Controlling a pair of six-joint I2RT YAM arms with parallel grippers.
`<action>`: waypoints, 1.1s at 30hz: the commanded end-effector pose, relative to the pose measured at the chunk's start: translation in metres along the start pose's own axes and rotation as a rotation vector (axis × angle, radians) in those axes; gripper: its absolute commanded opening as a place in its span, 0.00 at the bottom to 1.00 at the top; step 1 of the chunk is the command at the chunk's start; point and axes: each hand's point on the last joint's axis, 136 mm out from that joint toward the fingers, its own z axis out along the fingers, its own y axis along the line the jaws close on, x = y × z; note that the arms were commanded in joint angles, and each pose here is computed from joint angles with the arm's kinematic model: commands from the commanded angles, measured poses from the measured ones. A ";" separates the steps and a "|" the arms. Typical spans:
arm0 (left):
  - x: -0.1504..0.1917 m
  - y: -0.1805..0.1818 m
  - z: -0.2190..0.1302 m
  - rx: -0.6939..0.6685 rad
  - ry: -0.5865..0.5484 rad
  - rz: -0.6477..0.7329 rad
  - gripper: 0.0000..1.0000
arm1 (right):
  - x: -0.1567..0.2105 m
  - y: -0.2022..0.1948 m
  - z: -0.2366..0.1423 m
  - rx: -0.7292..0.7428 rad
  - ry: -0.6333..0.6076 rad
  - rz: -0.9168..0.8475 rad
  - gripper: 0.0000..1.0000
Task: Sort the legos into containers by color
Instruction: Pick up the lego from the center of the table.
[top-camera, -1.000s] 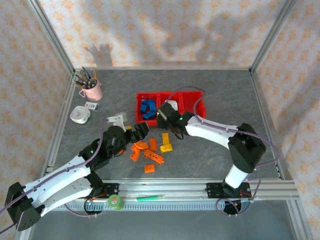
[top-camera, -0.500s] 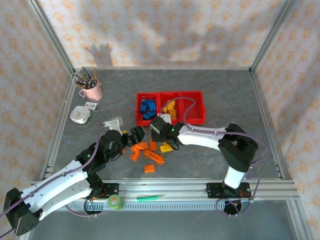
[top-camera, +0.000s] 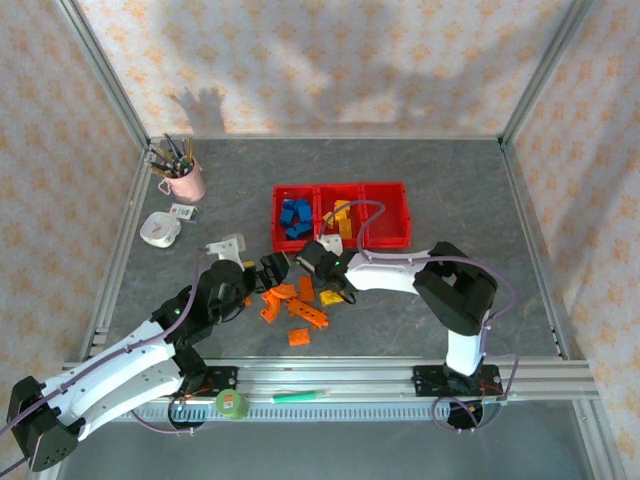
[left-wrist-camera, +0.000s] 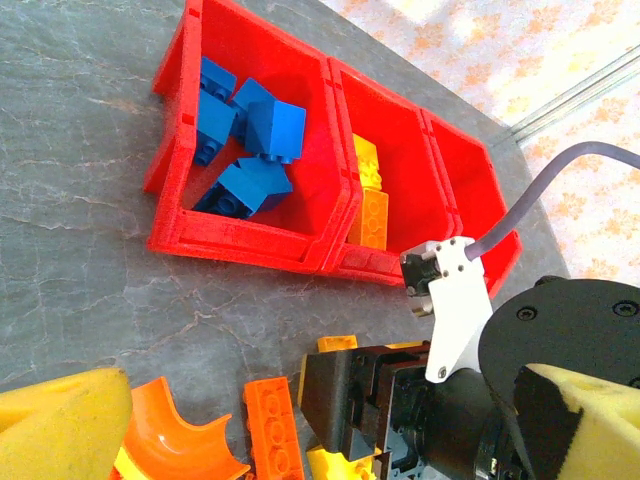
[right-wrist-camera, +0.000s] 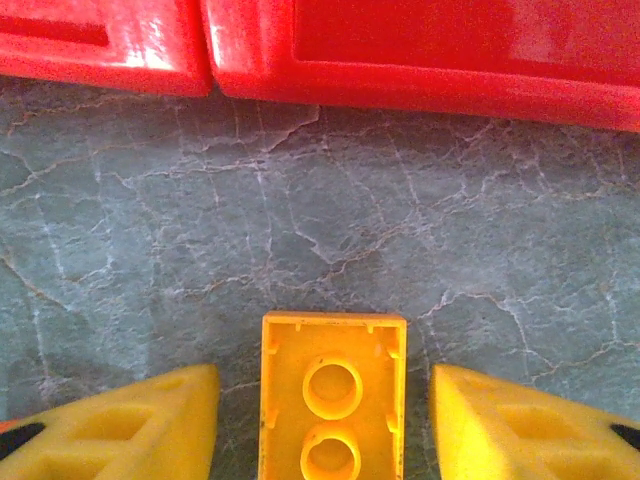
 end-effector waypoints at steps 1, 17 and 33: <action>-0.002 0.008 -0.001 -0.035 -0.009 -0.001 0.99 | -0.002 -0.006 0.007 0.048 -0.021 0.007 0.53; -0.004 -0.002 0.002 -0.012 -0.002 0.006 0.99 | -0.005 -0.008 -0.003 0.007 -0.027 0.037 0.32; -0.010 -0.015 0.009 0.008 -0.004 0.029 0.99 | -0.050 -0.032 -0.067 -0.078 -0.143 0.136 0.30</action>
